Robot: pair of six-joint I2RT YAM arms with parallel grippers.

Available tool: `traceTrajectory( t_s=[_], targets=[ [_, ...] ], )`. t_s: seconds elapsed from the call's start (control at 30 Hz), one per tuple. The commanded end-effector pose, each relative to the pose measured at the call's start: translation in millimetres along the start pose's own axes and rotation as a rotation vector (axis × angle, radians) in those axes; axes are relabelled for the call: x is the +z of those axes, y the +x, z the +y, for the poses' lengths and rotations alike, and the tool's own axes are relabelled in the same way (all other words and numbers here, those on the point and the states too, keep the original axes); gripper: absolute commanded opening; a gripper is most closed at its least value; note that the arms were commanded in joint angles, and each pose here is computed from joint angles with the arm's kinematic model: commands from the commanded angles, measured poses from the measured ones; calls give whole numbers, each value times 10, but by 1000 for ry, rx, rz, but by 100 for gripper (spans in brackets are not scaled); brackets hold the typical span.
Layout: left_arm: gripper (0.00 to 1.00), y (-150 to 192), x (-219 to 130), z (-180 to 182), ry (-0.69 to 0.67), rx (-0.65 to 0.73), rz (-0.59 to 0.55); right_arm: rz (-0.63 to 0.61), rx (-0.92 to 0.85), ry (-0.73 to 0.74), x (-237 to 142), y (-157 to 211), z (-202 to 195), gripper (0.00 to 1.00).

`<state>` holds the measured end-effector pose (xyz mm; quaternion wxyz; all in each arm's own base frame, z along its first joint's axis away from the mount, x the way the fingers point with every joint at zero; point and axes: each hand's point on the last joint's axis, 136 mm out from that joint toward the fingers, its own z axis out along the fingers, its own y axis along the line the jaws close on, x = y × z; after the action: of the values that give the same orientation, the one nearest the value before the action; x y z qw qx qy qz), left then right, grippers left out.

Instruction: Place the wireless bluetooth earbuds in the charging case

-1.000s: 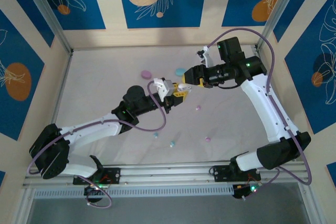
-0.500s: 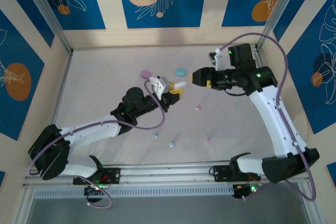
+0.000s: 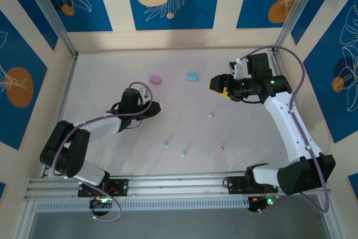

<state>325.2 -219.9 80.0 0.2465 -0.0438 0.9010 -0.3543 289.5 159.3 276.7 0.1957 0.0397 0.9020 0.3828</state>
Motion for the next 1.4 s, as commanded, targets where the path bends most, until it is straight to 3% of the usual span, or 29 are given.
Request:
traceTrajectory(
  t_s=[0.0,0.17,0.47,0.6,0.77,1.0,1.17,1.37],
  targets=[
    [17,195,-27,198,-125,-67,138,28,22,-46,20,48,75,69],
    [19,205,-37,392,-263,-26,196,30,23,-40,41,41,61,69],
    [25,235,13,588,-354,-17,232,45,35,-33,112,30,26,69],
    [32,239,-13,674,-399,-8,235,53,38,-29,144,25,8,69],
    [49,160,-120,734,-462,17,209,60,42,-26,175,8,-9,69],
    [66,-189,-370,576,-506,90,109,52,-82,31,349,12,-82,69],
    [70,-562,-413,315,-453,175,6,87,-148,67,516,44,-96,69],
    [72,-954,-109,130,-453,295,58,120,-145,72,605,73,-89,69]
  ],
)
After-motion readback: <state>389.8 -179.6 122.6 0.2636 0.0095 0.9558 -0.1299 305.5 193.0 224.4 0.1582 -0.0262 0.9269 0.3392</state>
